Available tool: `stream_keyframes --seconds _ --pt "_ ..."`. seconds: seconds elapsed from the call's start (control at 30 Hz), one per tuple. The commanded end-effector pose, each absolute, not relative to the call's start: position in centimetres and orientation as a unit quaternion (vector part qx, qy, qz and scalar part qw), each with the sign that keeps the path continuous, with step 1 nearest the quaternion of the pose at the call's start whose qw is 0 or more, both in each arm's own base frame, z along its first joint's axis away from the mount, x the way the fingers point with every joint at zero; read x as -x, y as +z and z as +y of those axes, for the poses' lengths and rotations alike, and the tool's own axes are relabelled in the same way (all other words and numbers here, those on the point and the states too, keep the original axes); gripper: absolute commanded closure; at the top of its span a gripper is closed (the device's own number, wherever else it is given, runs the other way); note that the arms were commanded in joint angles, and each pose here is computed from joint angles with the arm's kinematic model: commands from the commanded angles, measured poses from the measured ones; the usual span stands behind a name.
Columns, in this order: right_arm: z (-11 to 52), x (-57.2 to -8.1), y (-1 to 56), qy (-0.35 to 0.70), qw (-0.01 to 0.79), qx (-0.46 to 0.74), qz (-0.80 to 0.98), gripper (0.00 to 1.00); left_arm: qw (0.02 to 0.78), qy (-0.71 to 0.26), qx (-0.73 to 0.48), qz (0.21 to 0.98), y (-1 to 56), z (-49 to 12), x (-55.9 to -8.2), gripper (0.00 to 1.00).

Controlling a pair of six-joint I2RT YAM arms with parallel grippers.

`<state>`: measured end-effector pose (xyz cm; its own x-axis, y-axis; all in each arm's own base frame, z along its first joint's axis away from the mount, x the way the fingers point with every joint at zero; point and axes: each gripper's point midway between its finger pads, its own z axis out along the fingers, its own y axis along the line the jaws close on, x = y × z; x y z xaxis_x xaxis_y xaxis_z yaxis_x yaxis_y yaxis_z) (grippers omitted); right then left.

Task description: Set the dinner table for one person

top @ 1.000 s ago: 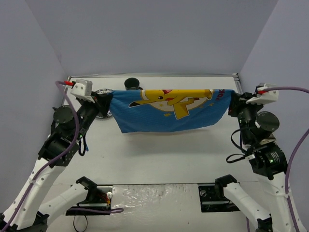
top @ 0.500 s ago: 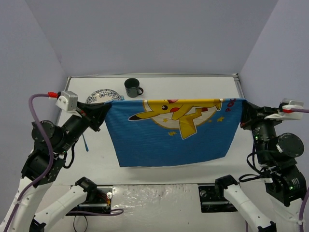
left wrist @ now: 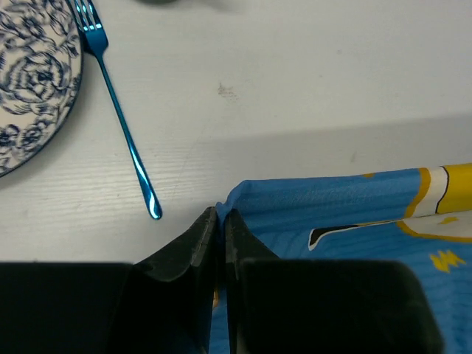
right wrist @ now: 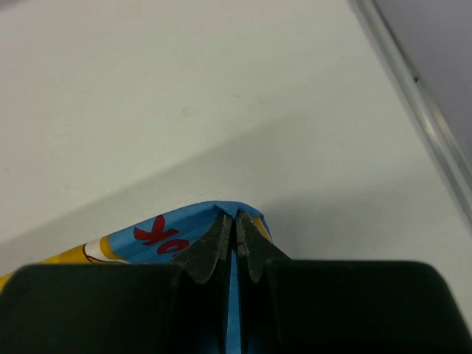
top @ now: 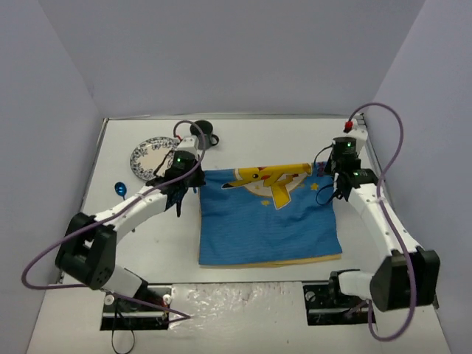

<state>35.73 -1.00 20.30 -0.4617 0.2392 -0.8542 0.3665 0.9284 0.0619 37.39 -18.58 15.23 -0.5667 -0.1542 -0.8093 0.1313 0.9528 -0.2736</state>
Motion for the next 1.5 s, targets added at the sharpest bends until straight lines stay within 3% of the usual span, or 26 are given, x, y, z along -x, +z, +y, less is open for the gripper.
stream_keyframes --seconds 0.0,0.3,0.43,0.53,0.6,0.67,0.8,1.0,1.1,1.47 --pt "-2.7 -40.9 17.8 -0.042 0.508 -0.207 0.835 1.0 0.533 -0.14 0.059 0.832 16.3 -18.0 -44.4 0.94" --pt "-3.3 -46.4 11.1 -0.059 0.449 -0.162 0.877 1.0 0.517 -0.128 0.032 0.846 14.8 -18.8 -50.0 0.78" --pt "-4.3 -48.0 11.2 -0.06 0.452 -0.166 0.874 0.89 0.51 -0.106 0.012 0.853 14.1 -18.5 -51.1 0.66" --pt "-4.4 -49.3 12.4 -0.058 0.464 -0.161 0.869 0.72 0.515 -0.095 0.005 0.852 15.0 -18.1 -52.0 0.5" --pt "-4.2 -49.6 13.7 -0.051 0.473 -0.16 0.865 0.55 0.514 -0.091 0.005 0.853 16.0 -17.9 -52.1 0.32" --pt "-3.4 -49.2 15.9 -0.03 0.489 -0.158 0.857 0.34 0.515 -0.102 0.01 0.851 18.1 -18.2 -51.2 0.21" --pt "-2.1 -45.9 16.9 0.008 0.489 -0.174 0.855 0.18 0.481 -0.107 0.021 0.87 19.3 -19.5 -46.3 0.06" --pt "0.7 -40.7 13.7 0.079 0.447 -0.195 0.869 0.15 0.421 -0.114 0.026 0.9 16.7 -22.4 -39.1 0.05" --pt "1.7 -37.7 10.9 0.099 0.412 -0.208 0.882 0.16 0.376 -0.11 0.018 0.92 12.4 -23.4 -35.3 0.07" --pt "1.6 -34.0 2.4 0.082 0.321 -0.261 0.906 0.31 0.297 -0.08 0.05 0.95 3.4 -23.3 -33.0 0.37"
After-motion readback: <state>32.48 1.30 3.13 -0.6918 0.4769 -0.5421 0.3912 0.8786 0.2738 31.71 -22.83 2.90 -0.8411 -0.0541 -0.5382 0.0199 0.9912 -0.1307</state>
